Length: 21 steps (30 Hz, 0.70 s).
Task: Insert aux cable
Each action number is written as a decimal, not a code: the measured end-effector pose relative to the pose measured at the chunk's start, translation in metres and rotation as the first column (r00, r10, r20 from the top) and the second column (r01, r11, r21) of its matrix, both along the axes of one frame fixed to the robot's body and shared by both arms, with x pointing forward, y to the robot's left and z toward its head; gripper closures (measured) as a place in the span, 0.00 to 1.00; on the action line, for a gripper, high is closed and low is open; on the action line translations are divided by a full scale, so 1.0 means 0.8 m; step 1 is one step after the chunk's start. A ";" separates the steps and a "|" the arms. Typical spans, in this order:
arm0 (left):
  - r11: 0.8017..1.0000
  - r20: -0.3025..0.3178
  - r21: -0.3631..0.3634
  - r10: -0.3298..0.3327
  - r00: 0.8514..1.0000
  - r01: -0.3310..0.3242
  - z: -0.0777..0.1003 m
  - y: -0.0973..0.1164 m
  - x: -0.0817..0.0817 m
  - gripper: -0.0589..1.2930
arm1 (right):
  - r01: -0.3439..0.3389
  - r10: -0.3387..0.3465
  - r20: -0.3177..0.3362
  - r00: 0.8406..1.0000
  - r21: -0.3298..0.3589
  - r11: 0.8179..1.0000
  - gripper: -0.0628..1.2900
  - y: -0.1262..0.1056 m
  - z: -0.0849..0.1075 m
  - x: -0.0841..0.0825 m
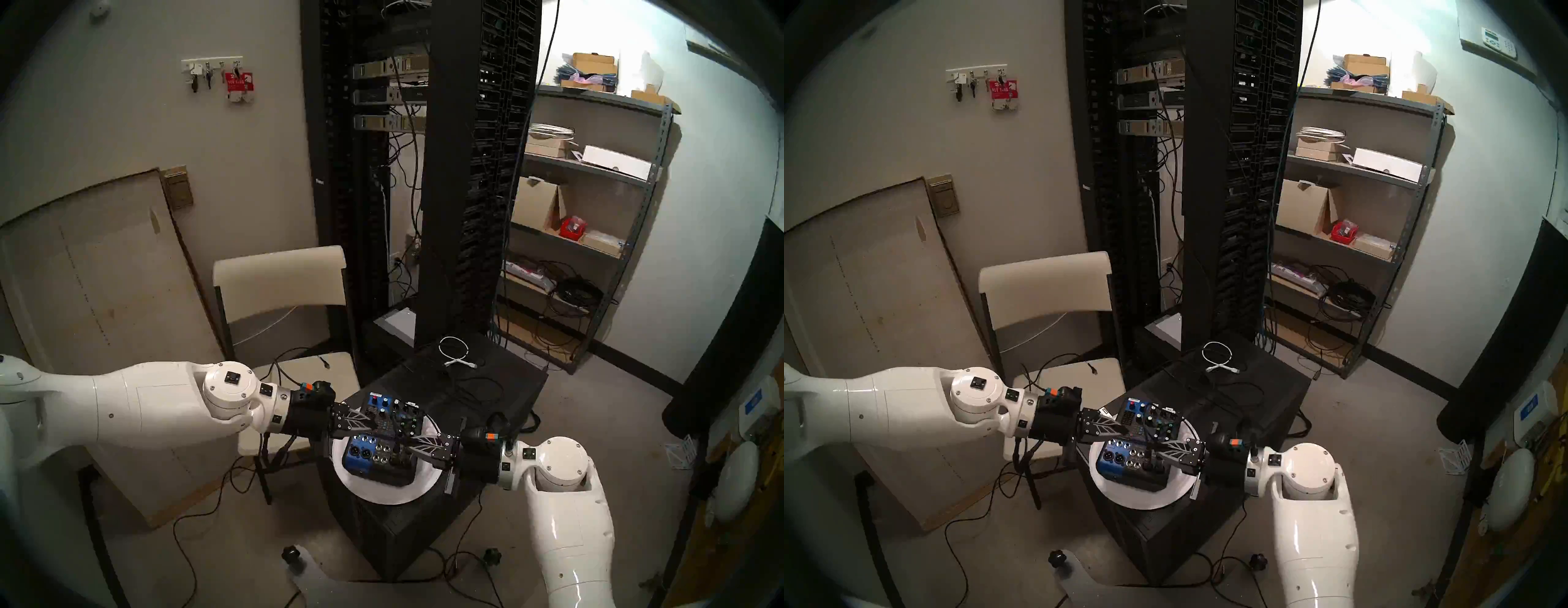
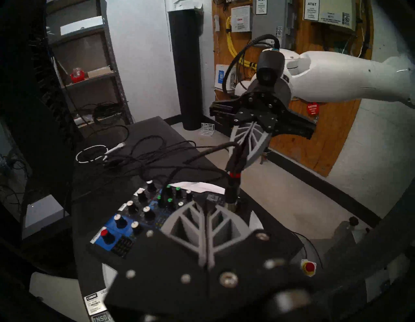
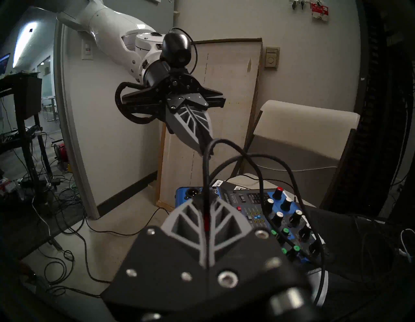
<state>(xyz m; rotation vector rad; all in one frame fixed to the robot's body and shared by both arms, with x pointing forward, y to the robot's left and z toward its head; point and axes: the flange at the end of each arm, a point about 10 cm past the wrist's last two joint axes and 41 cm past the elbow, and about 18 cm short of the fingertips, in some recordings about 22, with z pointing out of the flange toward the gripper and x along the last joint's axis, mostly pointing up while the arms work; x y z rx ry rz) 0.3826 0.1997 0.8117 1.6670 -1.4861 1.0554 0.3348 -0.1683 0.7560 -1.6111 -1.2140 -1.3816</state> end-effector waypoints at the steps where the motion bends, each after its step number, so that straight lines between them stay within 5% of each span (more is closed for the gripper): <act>1: 1.000 -0.005 0.001 -0.006 1.000 0.006 -0.001 -0.002 -0.002 0.97 | 0.000 0.000 0.000 1.000 0.000 1.000 0.97 0.000 0.000 0.000; 21: 1.000 -0.043 0.005 -0.030 0.999 0.030 -0.026 -0.025 -0.012 0.97 | -0.004 0.004 -0.011 1.000 0.001 1.000 0.97 0.000 -0.002 -0.002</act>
